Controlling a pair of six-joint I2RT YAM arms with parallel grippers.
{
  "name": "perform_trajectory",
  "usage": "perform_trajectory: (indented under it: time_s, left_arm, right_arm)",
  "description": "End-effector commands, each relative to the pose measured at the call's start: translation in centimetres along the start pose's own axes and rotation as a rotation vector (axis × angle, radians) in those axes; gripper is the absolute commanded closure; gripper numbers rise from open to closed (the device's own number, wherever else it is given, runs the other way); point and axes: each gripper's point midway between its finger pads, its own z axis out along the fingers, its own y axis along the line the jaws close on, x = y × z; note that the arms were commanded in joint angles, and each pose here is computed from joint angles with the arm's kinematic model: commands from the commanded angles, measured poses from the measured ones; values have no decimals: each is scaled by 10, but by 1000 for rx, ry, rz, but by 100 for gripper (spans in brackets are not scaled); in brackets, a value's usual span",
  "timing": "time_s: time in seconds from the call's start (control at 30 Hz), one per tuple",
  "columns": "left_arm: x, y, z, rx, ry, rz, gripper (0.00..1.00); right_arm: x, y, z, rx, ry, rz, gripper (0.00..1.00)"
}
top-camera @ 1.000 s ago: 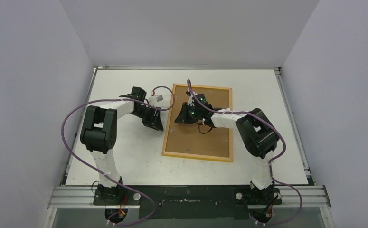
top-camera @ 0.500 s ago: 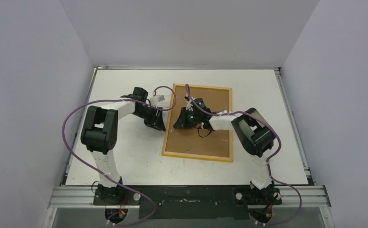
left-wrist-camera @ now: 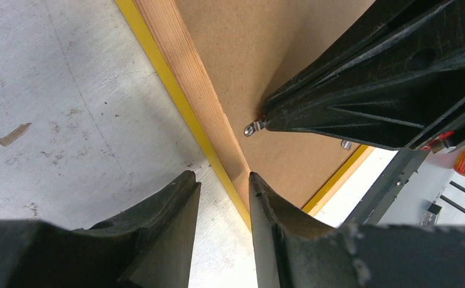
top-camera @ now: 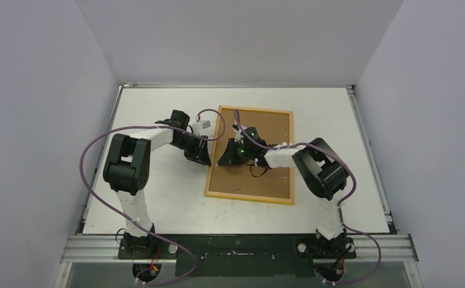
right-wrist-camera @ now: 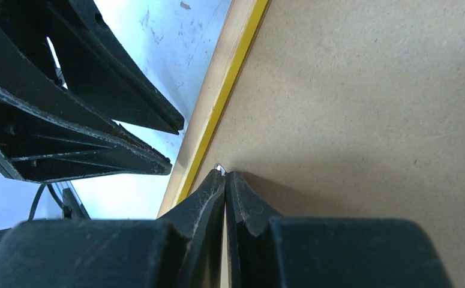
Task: Put the photo into the frame
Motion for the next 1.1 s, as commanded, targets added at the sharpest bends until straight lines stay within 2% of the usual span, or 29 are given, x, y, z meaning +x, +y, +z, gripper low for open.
perform_trajectory:
  time_s: [0.0, 0.6, 1.07]
  left_arm:
    - [-18, -9, -5, 13, -58, 50, 66]
    - [-20, -12, 2, 21, -53, 48, 70]
    - [-19, -7, 7, 14, -40, 37, 84]
  right_arm:
    - [8, 11, -10, -14, 15, -17, 95]
    - [11, 27, -8, -70, 20, -20, 95]
    - [-29, 28, -32, -110, -72, -29, 88]
